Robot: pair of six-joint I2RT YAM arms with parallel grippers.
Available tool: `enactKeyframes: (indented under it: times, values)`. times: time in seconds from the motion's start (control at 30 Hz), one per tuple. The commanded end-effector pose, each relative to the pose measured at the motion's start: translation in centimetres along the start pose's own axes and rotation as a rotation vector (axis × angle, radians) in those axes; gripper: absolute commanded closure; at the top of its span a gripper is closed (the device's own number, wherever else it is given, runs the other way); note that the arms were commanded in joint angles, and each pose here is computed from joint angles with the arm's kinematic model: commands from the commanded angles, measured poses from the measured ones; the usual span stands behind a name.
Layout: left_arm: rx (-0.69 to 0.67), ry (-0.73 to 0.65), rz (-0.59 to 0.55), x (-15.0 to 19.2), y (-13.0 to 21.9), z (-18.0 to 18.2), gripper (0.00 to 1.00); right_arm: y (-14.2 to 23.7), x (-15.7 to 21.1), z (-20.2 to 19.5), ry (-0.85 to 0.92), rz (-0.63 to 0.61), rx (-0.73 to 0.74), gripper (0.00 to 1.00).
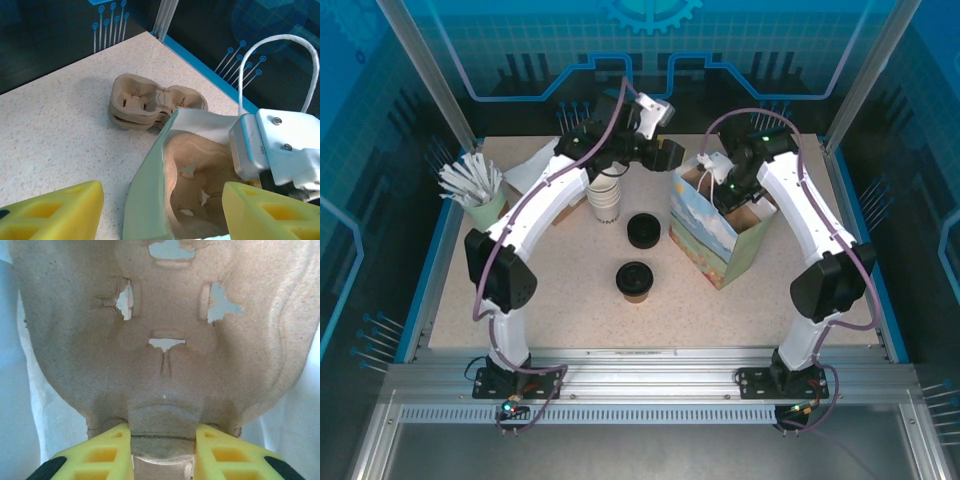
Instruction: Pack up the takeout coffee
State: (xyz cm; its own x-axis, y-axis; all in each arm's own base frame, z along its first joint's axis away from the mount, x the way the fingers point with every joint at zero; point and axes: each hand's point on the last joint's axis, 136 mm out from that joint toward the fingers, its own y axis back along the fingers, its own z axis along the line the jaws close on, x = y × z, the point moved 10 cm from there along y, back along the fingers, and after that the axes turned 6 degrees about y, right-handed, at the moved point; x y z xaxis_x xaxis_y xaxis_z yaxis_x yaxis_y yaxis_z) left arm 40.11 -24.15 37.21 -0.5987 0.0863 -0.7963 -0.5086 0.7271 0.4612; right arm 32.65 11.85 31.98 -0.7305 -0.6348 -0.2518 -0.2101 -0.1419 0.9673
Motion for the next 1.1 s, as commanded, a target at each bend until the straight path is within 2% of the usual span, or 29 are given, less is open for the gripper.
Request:
enactKeyframes:
  times: [0.0,0.37,0.63,0.8,0.97,1.07]
  values:
    - [-0.054,0.033,-0.086,-0.3,3.0,0.0,0.34,-1.3,0.0,0.4,-0.001,0.027,-0.038,0.71]
    - [-0.072,0.115,-0.195,4.3,8.0,-1.0,0.33,-3.6,0.1,0.7,-0.014,0.044,-0.051,0.7]
    - [-0.085,0.139,-0.203,6.4,9.4,-1.1,0.32,-5.1,0.1,0.6,-0.022,0.052,-0.056,0.69]
    - [-0.085,0.147,-0.185,7.1,9.4,-1.0,0.32,-3.7,-0.2,0.8,-0.019,-0.002,-0.073,0.69]
    - [0.073,0.187,-0.162,7.5,8.9,-2.2,0.32,-2.4,-0.3,0.5,-0.023,-0.033,-0.065,0.69]
    - [0.169,0.171,-0.157,7.6,8.3,-4.7,0.33,-2.4,-0.3,0.5,-0.024,-0.031,-0.065,0.69]
